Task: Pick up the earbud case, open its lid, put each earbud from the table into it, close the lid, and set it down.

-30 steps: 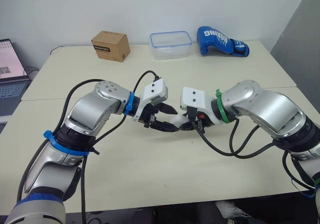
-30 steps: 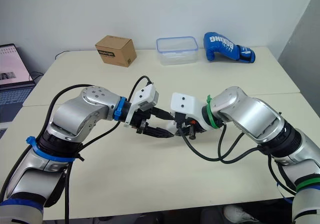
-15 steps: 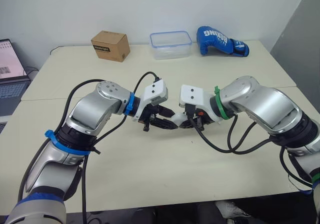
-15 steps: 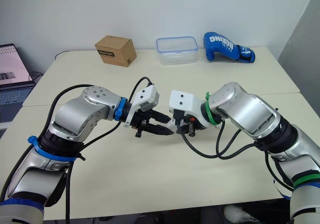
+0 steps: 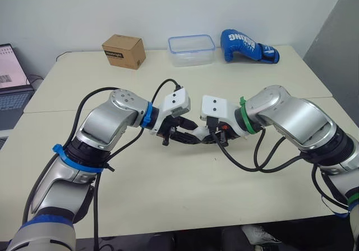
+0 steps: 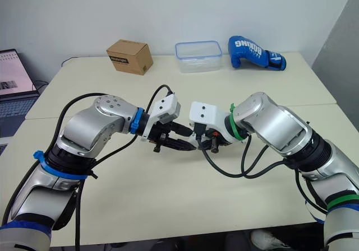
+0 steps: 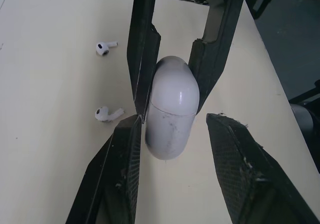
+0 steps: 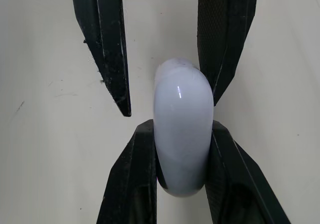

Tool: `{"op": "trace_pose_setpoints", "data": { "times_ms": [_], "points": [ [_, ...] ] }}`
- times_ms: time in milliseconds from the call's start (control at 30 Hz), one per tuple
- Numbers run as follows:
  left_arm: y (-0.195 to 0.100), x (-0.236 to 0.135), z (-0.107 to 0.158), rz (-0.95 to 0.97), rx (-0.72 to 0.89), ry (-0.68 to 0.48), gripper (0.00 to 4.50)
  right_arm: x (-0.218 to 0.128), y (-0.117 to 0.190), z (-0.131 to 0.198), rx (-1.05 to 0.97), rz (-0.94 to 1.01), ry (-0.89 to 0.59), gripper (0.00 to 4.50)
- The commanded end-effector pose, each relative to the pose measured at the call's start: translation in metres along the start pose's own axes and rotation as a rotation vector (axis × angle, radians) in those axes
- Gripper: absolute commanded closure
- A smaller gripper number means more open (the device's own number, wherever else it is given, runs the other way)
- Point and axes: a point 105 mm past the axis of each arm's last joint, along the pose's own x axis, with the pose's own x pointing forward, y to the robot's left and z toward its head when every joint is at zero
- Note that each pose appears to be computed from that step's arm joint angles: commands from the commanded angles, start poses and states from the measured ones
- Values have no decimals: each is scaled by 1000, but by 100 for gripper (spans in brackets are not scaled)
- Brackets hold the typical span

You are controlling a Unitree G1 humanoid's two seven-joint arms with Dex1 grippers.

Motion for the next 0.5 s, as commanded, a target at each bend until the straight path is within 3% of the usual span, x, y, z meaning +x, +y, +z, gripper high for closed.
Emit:
{"op": "trace_pose_setpoints", "data": {
  "times_ms": [33, 133, 333, 500],
  "points": [
    [-2, -2, 10, -9, 40, 0, 240, -7, 0, 11, -40, -13, -24, 369],
    [-2, -2, 10, -13, 40, 0, 240, -7, 0, 12, -42, -12, -26, 369],
    [-1, -2, 12, -12, 37, -11, 371, -7, 3, 15, -48, 1, -33, 369],
    [-1, -2, 10, -6, 42, -2, 371, -7, 4, 16, -51, 7, -33, 369]
  ]
}}
